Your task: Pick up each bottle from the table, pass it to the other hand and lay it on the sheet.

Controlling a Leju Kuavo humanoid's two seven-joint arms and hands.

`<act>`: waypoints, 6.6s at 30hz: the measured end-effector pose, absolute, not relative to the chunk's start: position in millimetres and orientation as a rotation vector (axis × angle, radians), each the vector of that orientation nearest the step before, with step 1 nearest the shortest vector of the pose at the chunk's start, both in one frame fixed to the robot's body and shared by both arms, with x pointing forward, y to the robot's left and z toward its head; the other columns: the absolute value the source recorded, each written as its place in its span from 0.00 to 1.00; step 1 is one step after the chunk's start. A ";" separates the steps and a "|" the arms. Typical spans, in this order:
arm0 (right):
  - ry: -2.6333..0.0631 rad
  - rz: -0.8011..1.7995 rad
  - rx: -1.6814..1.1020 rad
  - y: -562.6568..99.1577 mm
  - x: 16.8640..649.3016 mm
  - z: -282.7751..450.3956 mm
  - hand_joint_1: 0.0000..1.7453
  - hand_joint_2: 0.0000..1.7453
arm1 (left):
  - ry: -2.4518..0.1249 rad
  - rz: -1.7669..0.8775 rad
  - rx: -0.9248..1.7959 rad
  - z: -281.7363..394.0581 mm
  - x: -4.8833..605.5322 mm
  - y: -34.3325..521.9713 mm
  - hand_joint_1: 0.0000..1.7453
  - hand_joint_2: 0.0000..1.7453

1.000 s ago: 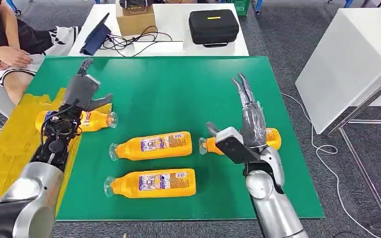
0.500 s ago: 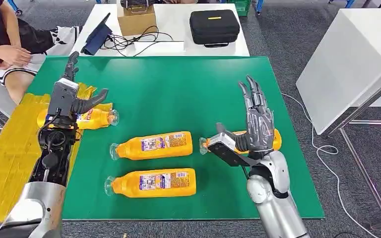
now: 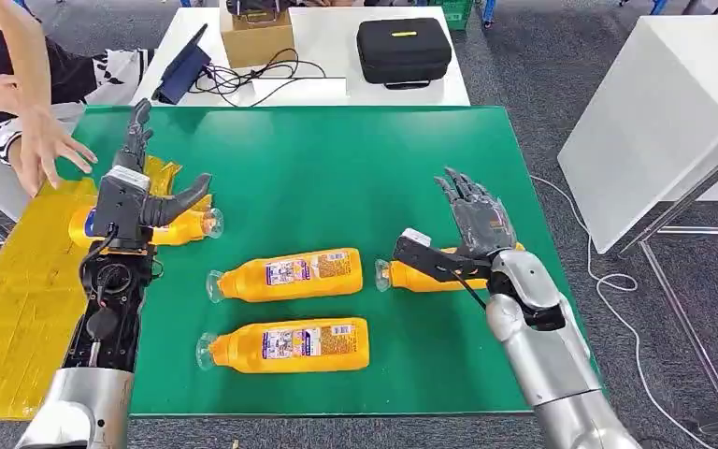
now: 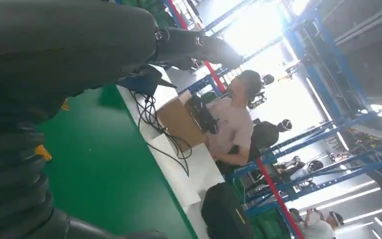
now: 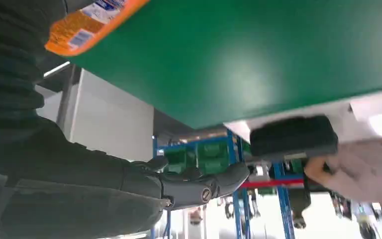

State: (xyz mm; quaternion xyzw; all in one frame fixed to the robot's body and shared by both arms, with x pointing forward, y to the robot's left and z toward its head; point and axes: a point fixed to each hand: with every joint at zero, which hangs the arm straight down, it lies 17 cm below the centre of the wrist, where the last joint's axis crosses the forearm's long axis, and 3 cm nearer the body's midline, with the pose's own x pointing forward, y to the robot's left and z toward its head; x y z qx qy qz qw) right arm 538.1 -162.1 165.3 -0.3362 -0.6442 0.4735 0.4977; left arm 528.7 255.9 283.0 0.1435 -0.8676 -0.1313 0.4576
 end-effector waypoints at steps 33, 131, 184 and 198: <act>-1.278 1.296 -0.711 -227.6 532.6 67.1 0.00 1.00 | -2.068 -0.280 0.217 254.8 544.8 240.2 0.00 1.00; -1.535 0.862 -0.636 -225.9 537.6 103.2 1.00 1.00 | -1.921 -0.150 0.147 193.6 551.6 272.2 0.00 1.00; -2.051 0.587 -0.211 -96.6 521.8 221.1 1.00 1.00 | -2.181 -0.435 -0.619 317.7 430.9 96.3 0.00 1.00; -2.108 0.666 -0.213 -63.2 509.6 230.3 1.00 1.00 | -2.176 -0.462 -0.631 316.1 424.6 79.5 0.00 1.00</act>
